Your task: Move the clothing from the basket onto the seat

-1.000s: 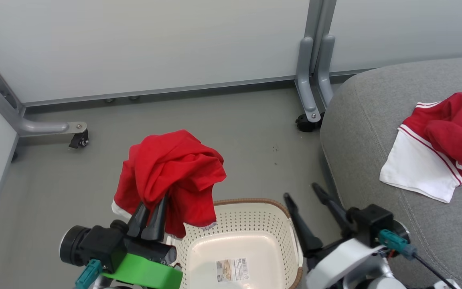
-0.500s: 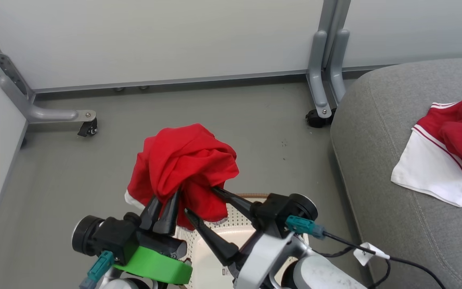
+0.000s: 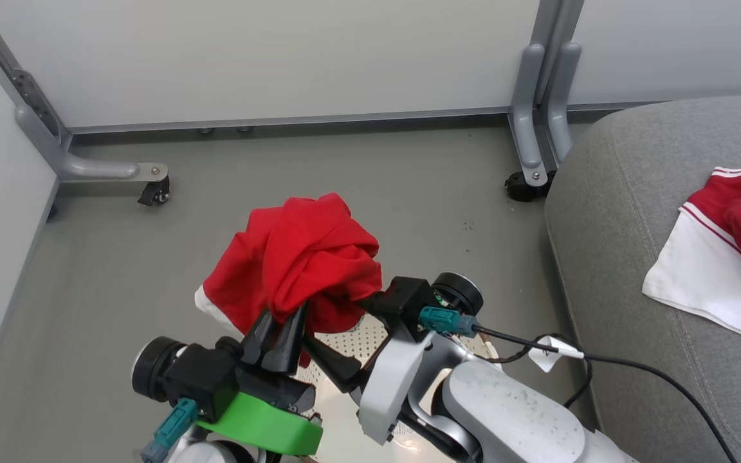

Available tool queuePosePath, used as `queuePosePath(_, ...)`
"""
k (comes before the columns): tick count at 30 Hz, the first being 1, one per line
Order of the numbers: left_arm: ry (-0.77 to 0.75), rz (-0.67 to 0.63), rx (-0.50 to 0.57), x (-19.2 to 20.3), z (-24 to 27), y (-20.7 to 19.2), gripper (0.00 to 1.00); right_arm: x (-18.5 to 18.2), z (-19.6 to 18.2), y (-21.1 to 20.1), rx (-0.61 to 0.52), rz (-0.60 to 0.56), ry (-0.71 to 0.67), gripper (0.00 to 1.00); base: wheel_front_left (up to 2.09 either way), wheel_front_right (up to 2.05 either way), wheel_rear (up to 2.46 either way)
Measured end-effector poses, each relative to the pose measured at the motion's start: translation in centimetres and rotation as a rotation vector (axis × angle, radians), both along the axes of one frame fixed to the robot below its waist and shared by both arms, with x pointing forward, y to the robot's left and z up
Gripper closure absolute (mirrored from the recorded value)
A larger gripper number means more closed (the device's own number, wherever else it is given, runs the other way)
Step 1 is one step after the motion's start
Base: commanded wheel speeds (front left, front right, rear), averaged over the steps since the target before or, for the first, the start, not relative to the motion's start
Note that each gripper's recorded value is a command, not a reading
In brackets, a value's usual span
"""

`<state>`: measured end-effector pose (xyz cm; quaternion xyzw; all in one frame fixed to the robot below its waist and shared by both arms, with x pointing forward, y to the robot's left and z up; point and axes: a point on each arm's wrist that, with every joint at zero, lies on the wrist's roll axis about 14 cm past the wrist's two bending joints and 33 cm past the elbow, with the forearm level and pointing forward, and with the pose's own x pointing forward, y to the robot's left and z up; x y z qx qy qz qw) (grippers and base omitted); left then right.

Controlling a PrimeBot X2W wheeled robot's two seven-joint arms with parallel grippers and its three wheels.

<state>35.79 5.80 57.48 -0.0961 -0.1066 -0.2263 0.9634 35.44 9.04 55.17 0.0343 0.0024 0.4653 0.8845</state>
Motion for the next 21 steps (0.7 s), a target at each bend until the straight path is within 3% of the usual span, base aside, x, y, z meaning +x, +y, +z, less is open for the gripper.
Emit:
queuePosePath(2,0.003,0.0,-0.002,0.01,-0.07,-0.01,1.0,0.11,0.2,0.32,0.008,0.013,-0.004,0.2,0.0,0.0,0.0)
queuePosePath(3,0.005,-0.001,-0.002,0.02,-0.12,-0.01,1.0,0.15,0.18,0.49,0.005,0.021,-0.004,0.67,0.0,0.0,0.0)
queuePosePath(5,0.008,-0.002,-0.002,0.02,-0.21,-0.03,1.0,0.27,0.19,0.68,0.01,0.029,-0.001,1.0,0.0,0.0,0.0)
queuePosePath(21,0.027,-0.001,-0.003,0.29,-0.76,0.08,1.0,0.89,-0.58,1.05,0.01,0.048,0.018,1.0,0.0,0.0,0.0)
